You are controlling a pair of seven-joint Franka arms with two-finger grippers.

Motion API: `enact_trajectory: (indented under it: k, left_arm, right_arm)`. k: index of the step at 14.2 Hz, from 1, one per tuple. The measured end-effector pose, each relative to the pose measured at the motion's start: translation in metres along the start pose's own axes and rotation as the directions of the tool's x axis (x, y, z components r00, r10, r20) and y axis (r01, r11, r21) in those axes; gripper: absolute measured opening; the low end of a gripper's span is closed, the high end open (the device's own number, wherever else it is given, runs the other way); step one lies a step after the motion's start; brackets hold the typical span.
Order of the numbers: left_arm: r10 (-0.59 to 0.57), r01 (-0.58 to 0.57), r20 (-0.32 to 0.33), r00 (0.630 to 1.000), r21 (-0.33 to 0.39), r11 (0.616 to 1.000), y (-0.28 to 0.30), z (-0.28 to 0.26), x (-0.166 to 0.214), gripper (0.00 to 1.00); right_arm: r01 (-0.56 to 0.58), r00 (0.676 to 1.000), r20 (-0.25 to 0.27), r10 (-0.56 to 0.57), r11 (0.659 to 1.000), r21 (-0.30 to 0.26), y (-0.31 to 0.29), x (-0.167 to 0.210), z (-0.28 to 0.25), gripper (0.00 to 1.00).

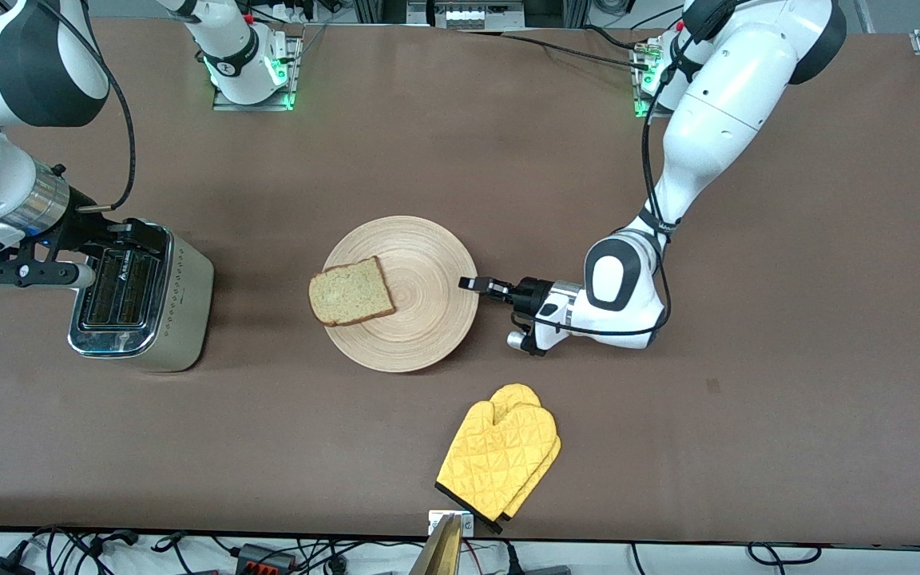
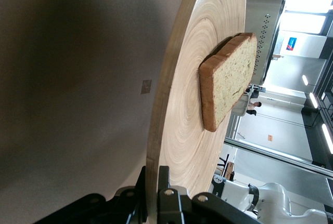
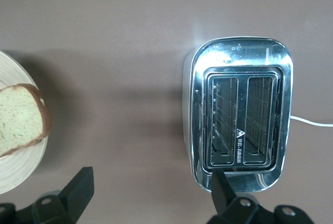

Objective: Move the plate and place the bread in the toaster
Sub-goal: 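Release the plate and withdraw the left gripper while the right gripper approaches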

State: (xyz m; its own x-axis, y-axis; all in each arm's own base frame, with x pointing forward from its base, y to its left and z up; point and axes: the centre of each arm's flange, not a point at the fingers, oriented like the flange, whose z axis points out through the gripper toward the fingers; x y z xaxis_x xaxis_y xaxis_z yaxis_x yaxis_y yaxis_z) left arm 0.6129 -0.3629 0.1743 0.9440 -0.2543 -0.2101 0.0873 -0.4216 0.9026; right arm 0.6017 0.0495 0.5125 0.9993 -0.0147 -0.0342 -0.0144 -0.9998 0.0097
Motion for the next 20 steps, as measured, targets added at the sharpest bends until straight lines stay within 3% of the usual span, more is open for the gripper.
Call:
enact_trajectory:
  k: [8, 10, 13, 15, 17, 20]
  left_arm:
    - [-0.032, 0.033, -0.063, 0.997, 0.024, 0.999, -0.024, 0.041, 0.007, 0.09]
    - [-0.039, 0.041, -0.07, 0.997, 0.023, 0.999, -0.027, 0.049, 0.008, 0.13]
    - [-0.032, 0.033, -0.074, 0.997, 0.018, 0.999, -0.022, 0.05, 0.01, 0.35]
    - [-0.028, 0.029, -0.083, 0.996, 0.013, 0.999, -0.021, 0.039, 0.015, 0.39]
    - [-0.008, 0.01, -0.06, 0.998, 0.037, 0.999, -0.027, 0.018, 0.018, 0.41]
    - [0.012, -0.014, 0.023, 1.0, 0.088, 0.996, -0.052, -0.036, 0.02, 0.42]
  right_arm:
    - [-0.002, 1.0, 0.004, 0.002, 1.0, 0.0, 0.001, 0.001, 0.002, 1.0]
    - [-0.007, 1.0, 0.006, 0.007, 1.0, 0.0, 0.004, 0.001, 0.003, 1.0]
    - [-0.009, 1.0, 0.007, 0.009, 1.0, 0.0, 0.005, 0.001, 0.003, 1.0]
    - [-0.009, 1.0, 0.007, 0.009, 1.0, 0.0, 0.005, 0.001, 0.003, 1.0]
    - [-0.009, 1.0, 0.01, 0.009, 1.0, -0.001, 0.005, 0.001, 0.005, 1.0]
    - [-0.009, 1.0, 0.024, 0.009, 1.0, -0.001, 0.005, 0.002, 0.012, 1.0]
